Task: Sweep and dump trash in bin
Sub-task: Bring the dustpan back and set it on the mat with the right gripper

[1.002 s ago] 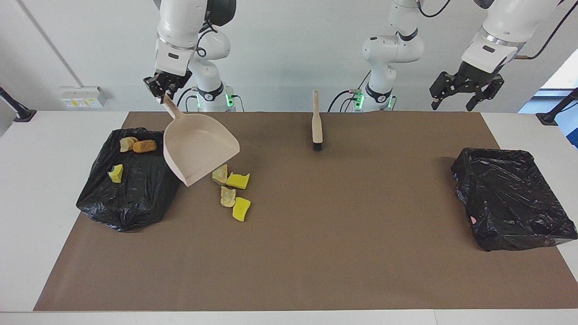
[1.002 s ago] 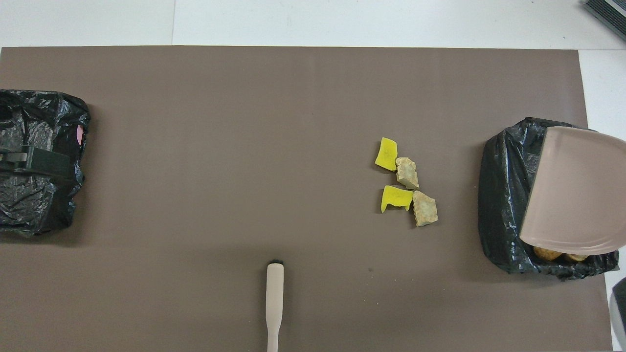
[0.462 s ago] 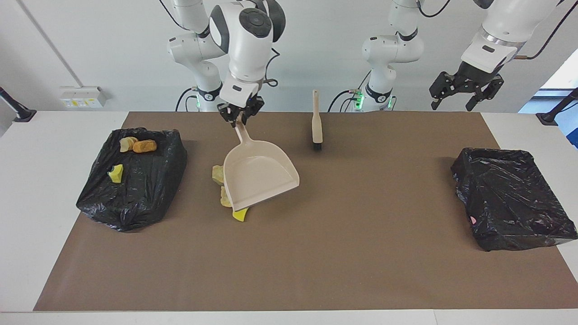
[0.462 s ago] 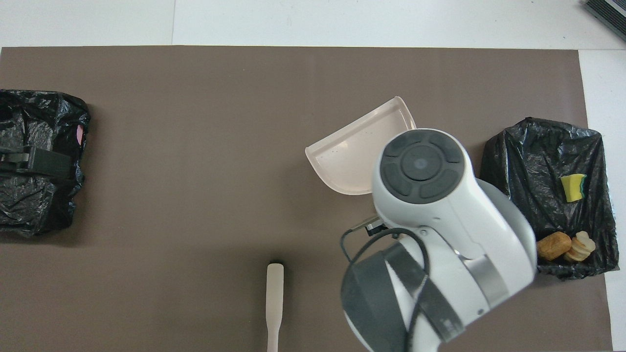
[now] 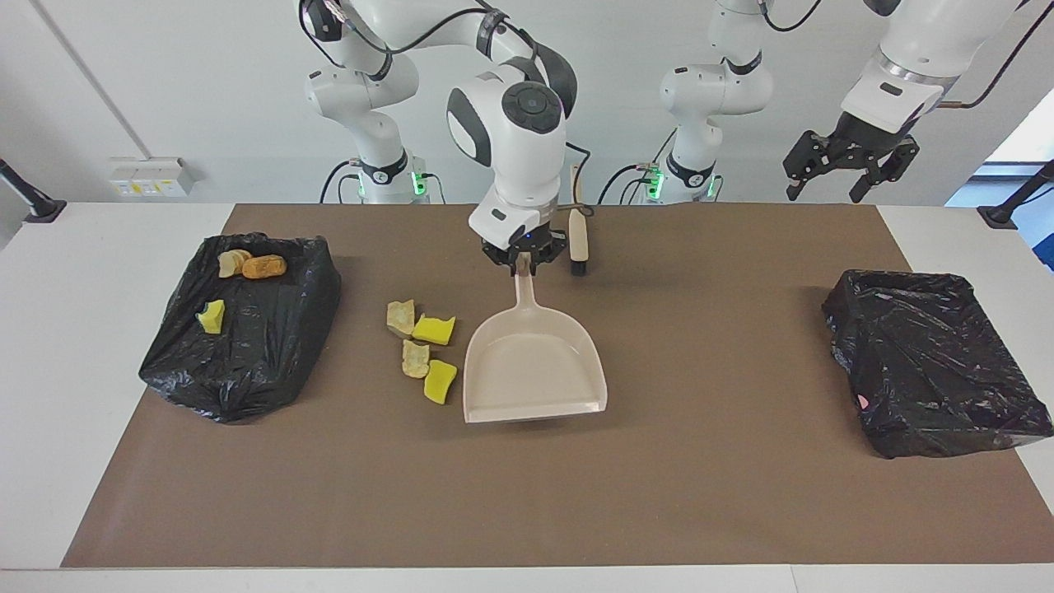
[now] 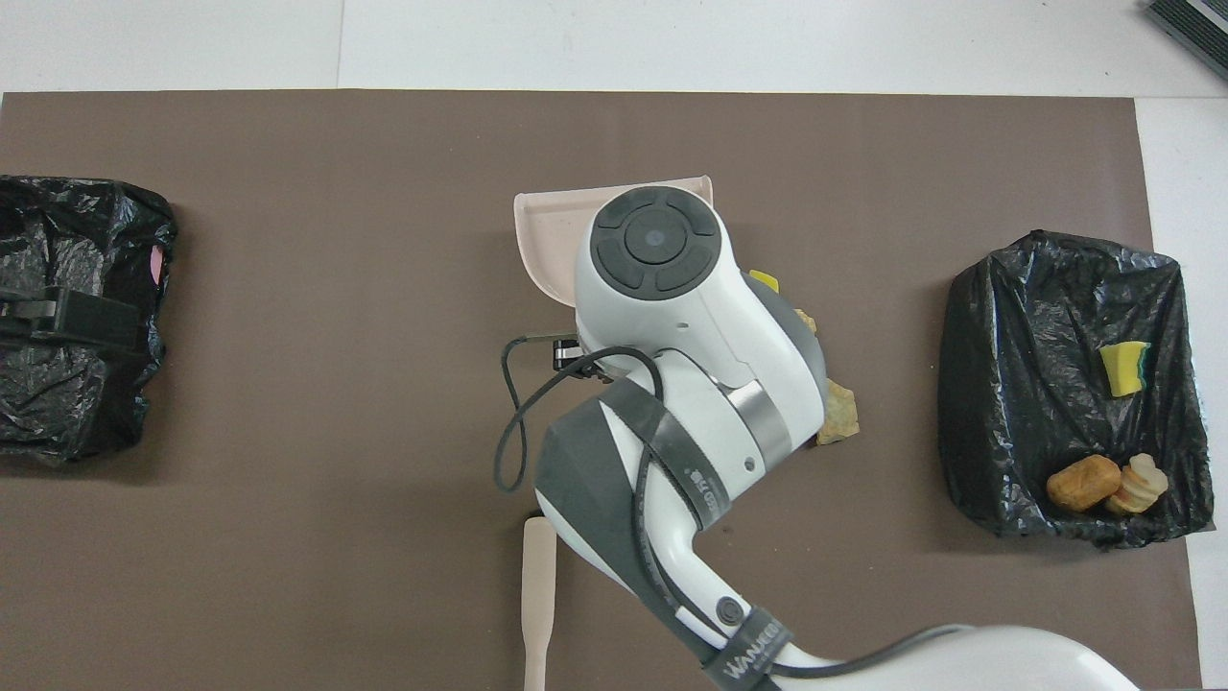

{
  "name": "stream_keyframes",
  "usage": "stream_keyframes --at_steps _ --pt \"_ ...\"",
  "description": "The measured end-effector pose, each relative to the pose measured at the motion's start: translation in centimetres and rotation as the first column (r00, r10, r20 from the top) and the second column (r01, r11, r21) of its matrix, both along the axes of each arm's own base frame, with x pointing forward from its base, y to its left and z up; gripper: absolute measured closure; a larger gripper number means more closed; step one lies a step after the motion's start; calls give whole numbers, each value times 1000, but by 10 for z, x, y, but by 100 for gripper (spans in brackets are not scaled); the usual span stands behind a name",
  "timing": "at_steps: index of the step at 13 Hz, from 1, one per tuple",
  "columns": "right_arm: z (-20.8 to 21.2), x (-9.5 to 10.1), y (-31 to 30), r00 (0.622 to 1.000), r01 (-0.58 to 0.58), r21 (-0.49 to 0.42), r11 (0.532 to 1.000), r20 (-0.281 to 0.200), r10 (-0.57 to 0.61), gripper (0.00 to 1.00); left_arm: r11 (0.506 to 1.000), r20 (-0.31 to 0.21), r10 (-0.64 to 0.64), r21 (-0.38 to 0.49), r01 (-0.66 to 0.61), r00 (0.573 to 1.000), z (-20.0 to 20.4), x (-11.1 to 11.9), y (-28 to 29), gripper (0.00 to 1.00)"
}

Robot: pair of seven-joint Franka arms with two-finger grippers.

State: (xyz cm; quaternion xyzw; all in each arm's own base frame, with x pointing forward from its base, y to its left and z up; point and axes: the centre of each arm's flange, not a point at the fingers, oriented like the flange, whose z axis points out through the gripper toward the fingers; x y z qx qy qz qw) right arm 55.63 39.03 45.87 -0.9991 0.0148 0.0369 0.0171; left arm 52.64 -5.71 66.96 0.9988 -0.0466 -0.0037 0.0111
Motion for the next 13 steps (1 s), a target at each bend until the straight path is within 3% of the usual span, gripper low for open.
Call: stream_keyframes --at_steps 5,9,13 --pt "-68 7 66 1000 24 55 998 4 -24 68 1000 0 0 0 0 1000 0 0 0 0" --pt "-83 -1 83 1000 12 65 998 3 -12 68 1000 0 -4 0 4 1000 0 0 -3 0" --pt "-89 4 86 999 21 102 995 39 -25 63 1000 0 -5 0 5 1000 0 0 -3 0"
